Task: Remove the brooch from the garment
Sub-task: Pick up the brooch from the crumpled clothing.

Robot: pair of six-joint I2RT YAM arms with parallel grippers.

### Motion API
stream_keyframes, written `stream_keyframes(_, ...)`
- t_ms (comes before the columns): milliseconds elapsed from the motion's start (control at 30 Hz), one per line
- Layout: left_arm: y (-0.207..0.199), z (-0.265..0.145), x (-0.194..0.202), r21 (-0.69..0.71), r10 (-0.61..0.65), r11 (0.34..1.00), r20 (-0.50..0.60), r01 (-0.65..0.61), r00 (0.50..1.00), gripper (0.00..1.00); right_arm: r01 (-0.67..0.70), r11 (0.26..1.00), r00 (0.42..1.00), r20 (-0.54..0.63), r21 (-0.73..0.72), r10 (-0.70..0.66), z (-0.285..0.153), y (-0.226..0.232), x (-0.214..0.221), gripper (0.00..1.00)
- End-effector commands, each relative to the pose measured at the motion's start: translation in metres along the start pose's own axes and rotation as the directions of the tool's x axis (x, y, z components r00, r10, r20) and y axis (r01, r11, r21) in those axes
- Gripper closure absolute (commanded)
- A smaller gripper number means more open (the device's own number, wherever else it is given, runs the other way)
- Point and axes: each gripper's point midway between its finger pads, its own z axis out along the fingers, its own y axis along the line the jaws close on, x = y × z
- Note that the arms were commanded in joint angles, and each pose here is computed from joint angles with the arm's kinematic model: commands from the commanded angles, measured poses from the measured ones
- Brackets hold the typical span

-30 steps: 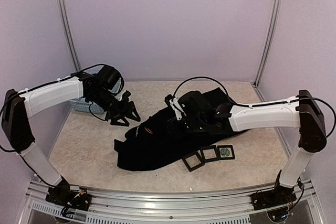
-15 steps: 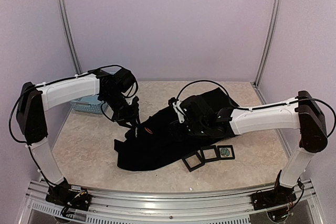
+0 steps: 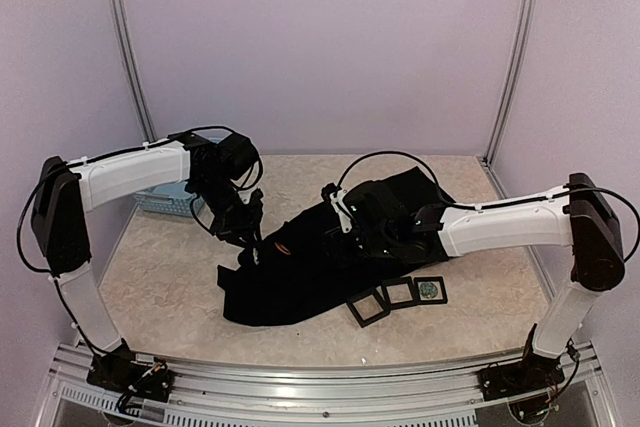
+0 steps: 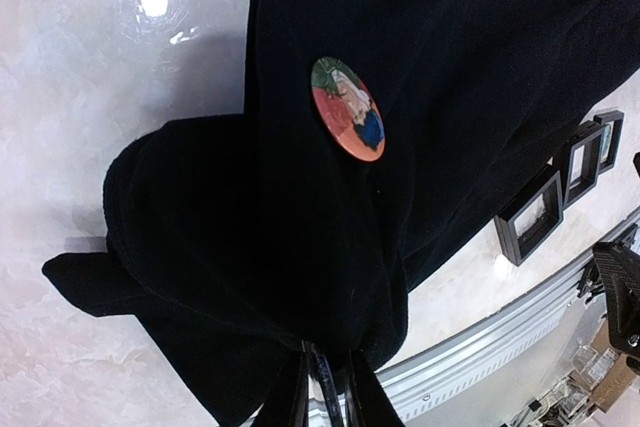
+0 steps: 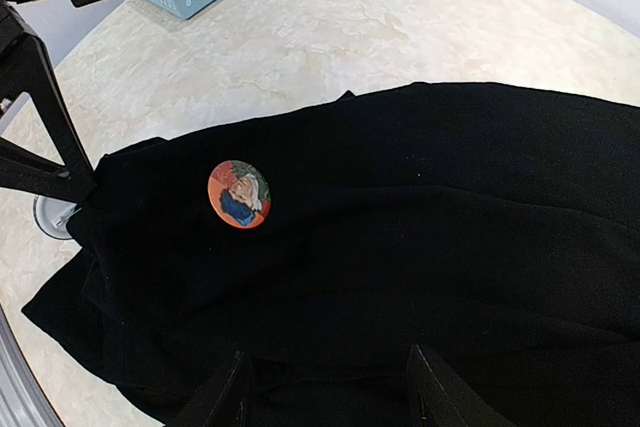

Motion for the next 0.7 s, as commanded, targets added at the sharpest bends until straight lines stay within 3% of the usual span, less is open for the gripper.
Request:
stream_keyframes(0, -0.006, -0.01, 0.008, 0.025, -0.015, 1.0, -0.01, 0.015, 1.0, 0.86, 0.003, 1.0, 1.0, 0.01, 0.015, -0.003, 0.001, -0.002, -0.006, 0.47)
stream_keyframes(300, -0.002, -0.022, 0.007, 0.0, -0.028, 1.0, 0.032, 0.028, 0.999, 1.0, 0.03, 1.0, 1.0, 0.009, 0.007, -0.03, 0.006, 0.002, -0.012, 0.47)
stream_keyframes(667, 0.005, -0.048, -0.011, -0.03, -0.004, 1.0, 0.208, 0.01, 0.978, 1.0, 0.07, 0.984, 0.997, 0.039, -0.167, -0.064, 0.015, 0.036, -0.034, 0.46)
